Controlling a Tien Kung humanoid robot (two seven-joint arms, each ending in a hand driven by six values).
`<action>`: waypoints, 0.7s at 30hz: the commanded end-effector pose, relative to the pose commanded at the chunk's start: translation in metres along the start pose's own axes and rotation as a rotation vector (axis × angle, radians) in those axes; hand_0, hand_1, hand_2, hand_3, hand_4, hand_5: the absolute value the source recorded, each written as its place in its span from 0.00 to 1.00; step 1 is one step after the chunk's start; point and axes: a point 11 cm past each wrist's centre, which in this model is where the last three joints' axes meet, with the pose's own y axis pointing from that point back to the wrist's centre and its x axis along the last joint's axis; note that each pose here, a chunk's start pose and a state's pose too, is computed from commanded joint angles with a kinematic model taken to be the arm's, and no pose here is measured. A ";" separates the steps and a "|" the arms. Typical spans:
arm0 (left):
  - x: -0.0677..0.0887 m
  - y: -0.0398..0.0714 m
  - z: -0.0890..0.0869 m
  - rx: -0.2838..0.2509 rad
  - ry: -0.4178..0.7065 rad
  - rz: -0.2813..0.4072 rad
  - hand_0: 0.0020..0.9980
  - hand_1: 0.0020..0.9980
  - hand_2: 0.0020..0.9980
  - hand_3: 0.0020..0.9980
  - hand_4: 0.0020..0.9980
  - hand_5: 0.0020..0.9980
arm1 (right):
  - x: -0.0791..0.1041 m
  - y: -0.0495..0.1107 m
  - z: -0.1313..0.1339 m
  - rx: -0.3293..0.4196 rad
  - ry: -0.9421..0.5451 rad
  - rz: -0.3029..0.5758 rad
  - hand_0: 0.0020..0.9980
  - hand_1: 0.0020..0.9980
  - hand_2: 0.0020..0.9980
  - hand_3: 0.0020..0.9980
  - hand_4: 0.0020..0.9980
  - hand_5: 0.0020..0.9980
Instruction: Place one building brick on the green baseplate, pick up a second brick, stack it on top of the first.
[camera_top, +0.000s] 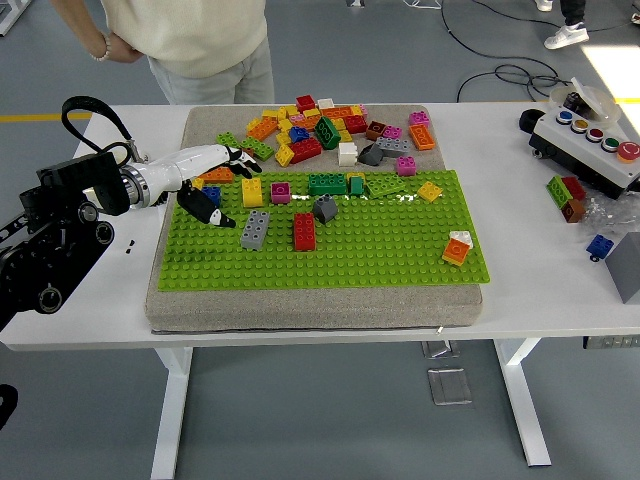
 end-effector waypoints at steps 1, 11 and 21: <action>-0.002 -0.001 0.000 0.001 -0.004 -0.004 0.86 0.81 0.78 0.82 0.99 0.03 | 0.000 0.000 0.000 0.000 0.001 0.000 0.76 0.69 0.73 0.75 1.00 0.50; -0.015 -0.009 0.000 0.010 -0.014 -0.033 0.87 0.82 0.80 0.82 0.99 0.04 | -0.001 0.000 -0.001 0.000 0.006 -0.002 0.76 0.69 0.73 0.75 1.00 0.50; -0.021 -0.017 0.005 0.007 -0.010 -0.037 0.87 0.82 0.80 0.82 0.99 0.03 | -0.002 0.000 -0.001 0.000 0.008 -0.004 0.76 0.69 0.73 0.75 1.00 0.50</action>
